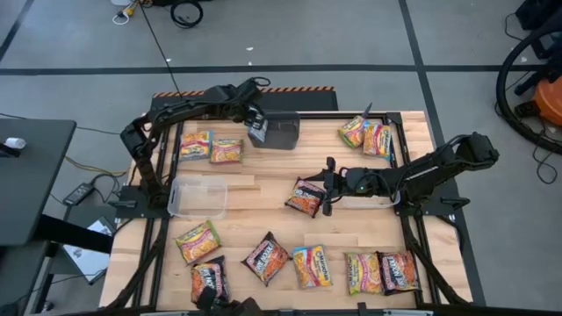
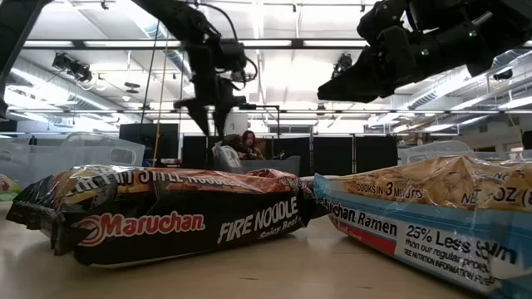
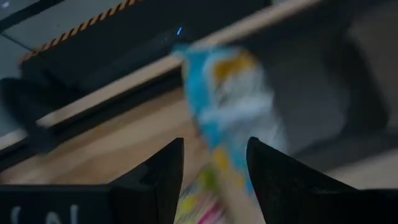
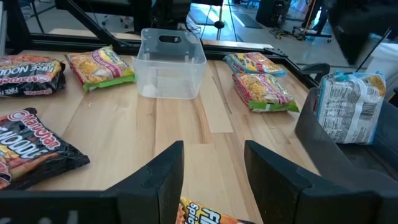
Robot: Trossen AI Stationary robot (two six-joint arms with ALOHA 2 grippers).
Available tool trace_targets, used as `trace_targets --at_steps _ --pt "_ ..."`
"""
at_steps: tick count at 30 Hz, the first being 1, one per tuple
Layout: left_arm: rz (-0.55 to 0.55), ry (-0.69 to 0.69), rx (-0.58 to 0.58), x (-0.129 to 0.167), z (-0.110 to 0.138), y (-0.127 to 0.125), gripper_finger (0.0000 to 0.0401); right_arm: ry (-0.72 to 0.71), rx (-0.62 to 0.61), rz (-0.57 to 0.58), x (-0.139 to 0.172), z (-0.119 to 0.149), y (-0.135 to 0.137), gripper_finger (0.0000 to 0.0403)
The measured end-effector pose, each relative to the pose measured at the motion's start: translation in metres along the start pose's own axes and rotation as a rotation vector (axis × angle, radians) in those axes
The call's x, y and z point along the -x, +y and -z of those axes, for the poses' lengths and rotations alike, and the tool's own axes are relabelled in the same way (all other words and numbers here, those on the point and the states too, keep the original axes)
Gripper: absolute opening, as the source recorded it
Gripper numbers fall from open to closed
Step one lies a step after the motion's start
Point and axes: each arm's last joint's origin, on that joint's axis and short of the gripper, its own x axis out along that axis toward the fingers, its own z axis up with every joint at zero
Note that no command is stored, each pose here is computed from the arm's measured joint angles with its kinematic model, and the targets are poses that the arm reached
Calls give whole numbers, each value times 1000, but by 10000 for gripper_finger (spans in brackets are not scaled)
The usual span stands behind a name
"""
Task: Sort Maruchan noodles
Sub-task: Put the blue noodle pack into the black bin
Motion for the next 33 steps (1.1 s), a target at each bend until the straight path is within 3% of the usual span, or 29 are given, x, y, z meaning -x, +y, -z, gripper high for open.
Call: trace_targets --at_steps 4,9,14,20,25,33 --pt "-105 120 -83 33 21 18 181 9 -18 -2 0 1 0 174" --pt "-216 111 -23 52 51 38 181 13 -17 -6 0 1 1 174" --pt "-243 79 34 8 87 44 181 12 -15 -13 1 1 3 174" --pt "-283 15 127 -41 112 53 181 11 -18 -27 2 1 7 174" --pt "-365 39 155 -59 127 59 181 13 -29 -29 2 1 7 174" --pt "-340 48 180 -71 143 58 181 28 -18 -35 2 3 7 174"
